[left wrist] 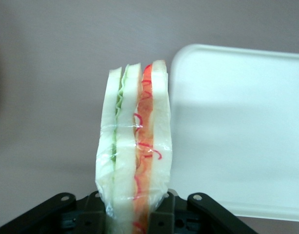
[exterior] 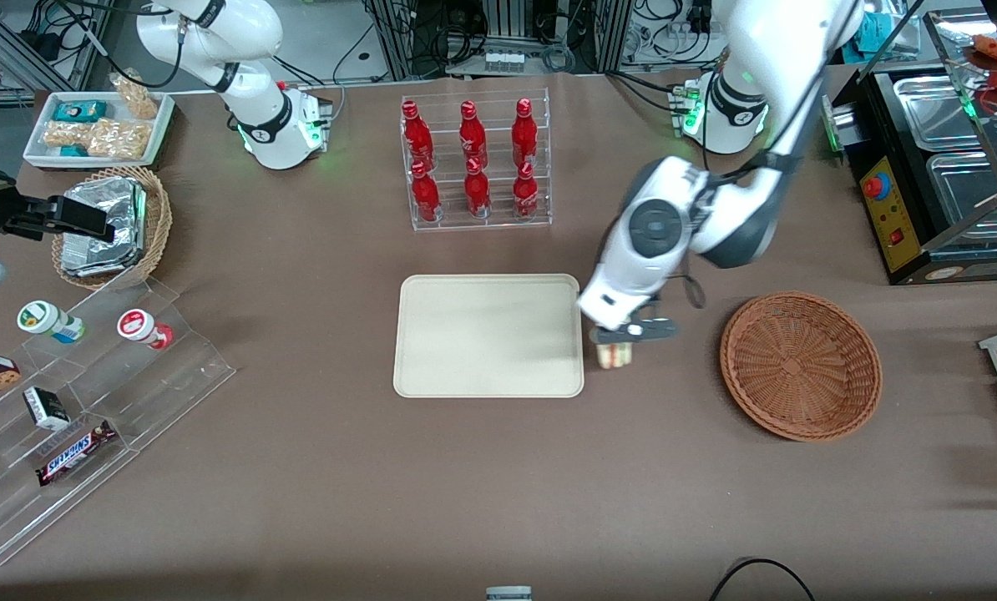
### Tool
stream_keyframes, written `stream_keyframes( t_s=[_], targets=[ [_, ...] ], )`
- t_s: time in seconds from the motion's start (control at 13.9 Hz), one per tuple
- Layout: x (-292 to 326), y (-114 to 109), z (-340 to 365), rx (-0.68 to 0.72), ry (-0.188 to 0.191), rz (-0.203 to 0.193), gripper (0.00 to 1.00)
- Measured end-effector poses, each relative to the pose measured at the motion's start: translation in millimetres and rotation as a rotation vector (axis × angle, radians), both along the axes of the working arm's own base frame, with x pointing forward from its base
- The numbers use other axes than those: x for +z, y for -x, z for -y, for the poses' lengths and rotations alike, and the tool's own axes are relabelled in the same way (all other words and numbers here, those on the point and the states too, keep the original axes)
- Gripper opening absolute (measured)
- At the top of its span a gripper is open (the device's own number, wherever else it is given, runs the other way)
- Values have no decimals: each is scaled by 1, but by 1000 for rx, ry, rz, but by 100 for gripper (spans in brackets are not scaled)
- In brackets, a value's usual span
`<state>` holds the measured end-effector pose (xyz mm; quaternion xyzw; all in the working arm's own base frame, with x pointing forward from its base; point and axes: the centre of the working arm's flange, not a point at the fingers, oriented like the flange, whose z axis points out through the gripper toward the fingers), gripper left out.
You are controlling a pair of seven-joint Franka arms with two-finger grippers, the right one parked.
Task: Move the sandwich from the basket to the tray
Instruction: 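Lift the sandwich and carry it over the cream tray, then lower the sandwich onto the tray and open the left gripper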
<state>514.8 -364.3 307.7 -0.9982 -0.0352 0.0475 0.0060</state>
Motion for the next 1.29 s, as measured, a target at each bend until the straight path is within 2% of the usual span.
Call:
stream_keyframes(
  t_s=[0.29, 0.72, 0.86, 0.94, 1.01, 1.29],
  targets=[
    [-50, 27, 93, -33, -1, -25, 23],
    [-61, 45, 170, -12, 35, 2, 26],
    [-69, 49, 183, -7, 35, 2, 36],
    [-74, 50, 185, -8, 32, -1, 36],
    [-78, 49, 185, -8, 28, -4, 43],
    [-84, 46, 183, 8, 21, -5, 80]
  ],
)
